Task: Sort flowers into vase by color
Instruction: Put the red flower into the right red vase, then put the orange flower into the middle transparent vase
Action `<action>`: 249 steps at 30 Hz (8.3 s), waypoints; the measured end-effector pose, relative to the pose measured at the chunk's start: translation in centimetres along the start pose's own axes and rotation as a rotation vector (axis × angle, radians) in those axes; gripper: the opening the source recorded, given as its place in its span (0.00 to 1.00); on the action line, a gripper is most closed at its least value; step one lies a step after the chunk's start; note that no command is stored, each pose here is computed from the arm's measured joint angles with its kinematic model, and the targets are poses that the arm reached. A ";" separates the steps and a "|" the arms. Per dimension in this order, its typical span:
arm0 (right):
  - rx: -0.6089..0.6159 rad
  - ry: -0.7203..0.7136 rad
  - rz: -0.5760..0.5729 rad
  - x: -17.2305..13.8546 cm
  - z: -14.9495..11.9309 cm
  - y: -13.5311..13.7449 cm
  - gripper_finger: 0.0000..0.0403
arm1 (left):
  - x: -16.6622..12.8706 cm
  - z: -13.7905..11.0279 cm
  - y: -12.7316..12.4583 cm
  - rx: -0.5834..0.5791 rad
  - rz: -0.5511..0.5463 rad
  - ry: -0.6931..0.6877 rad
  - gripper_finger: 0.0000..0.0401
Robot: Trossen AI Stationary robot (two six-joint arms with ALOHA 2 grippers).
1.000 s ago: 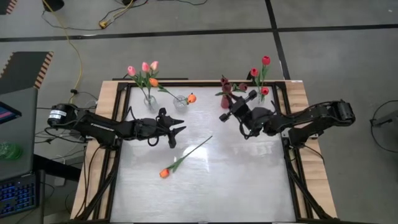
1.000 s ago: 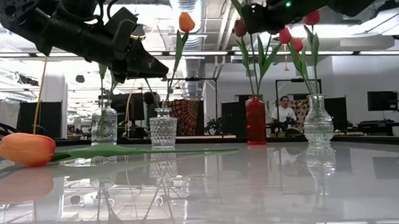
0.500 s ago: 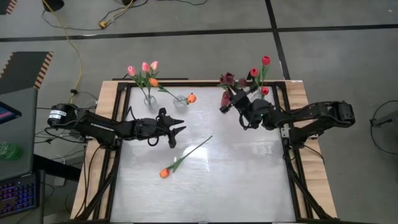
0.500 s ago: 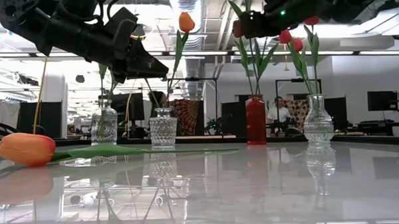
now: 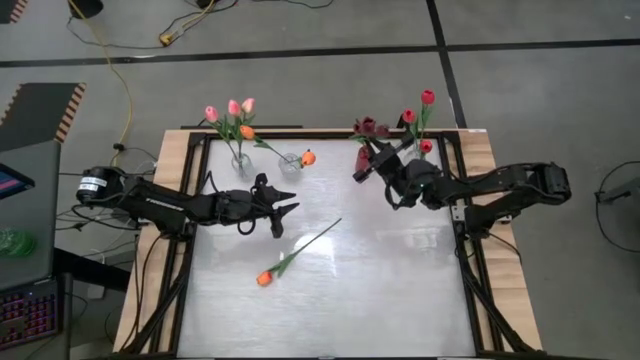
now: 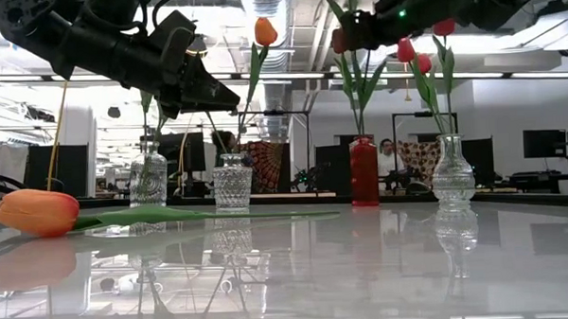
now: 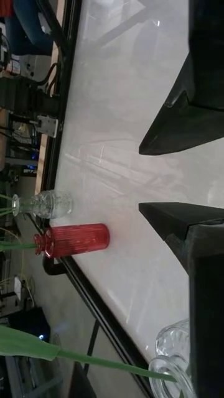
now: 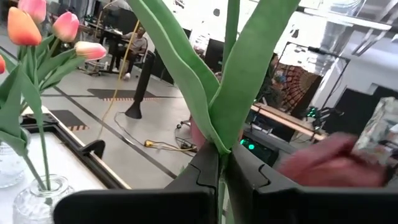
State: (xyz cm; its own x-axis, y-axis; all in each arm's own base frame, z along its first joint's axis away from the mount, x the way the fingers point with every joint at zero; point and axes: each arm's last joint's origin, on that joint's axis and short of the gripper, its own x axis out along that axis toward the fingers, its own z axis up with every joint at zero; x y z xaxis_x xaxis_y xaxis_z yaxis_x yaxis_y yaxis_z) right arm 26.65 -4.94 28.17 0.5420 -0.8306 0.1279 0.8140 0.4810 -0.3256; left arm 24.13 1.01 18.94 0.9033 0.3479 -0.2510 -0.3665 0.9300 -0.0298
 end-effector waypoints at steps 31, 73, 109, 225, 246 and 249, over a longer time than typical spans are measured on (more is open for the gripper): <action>0.086 0.141 -0.045 0.9 -0.9 -0.1 0.12 | 0.0 0.0 0.1 -0.001 0.029 -0.002 0.30; 0.199 0.348 0.009 -0.8 -3.6 1.3 0.61 | 0.0 -0.1 0.1 0.004 0.028 0.010 0.30; 0.234 0.613 0.458 -5.0 -4.5 2.7 0.61 | 0.0 -0.2 0.1 -0.006 0.030 0.023 0.30; 0.014 0.308 0.893 -10.9 -1.1 6.2 0.61 | 1.4 -7.6 -8.8 -0.332 -0.162 0.609 0.02; -0.183 0.204 0.929 -11.2 -1.0 6.3 0.61 | 4.6 -2.3 -9.0 -0.553 -0.231 0.442 0.02; -0.240 0.174 0.939 -11.2 -1.0 6.3 0.61 | 5.2 -1.2 -8.9 -0.650 -0.217 0.419 0.02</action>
State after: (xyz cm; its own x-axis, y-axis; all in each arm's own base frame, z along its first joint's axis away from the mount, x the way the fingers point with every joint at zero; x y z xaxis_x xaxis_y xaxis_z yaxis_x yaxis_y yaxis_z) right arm 25.48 7.15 23.74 0.8928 -0.1793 -0.4132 -0.0058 0.9127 -0.4086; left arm 31.83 -5.64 16.75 0.8579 -0.0264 -0.5131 -0.3649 0.6718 -0.6446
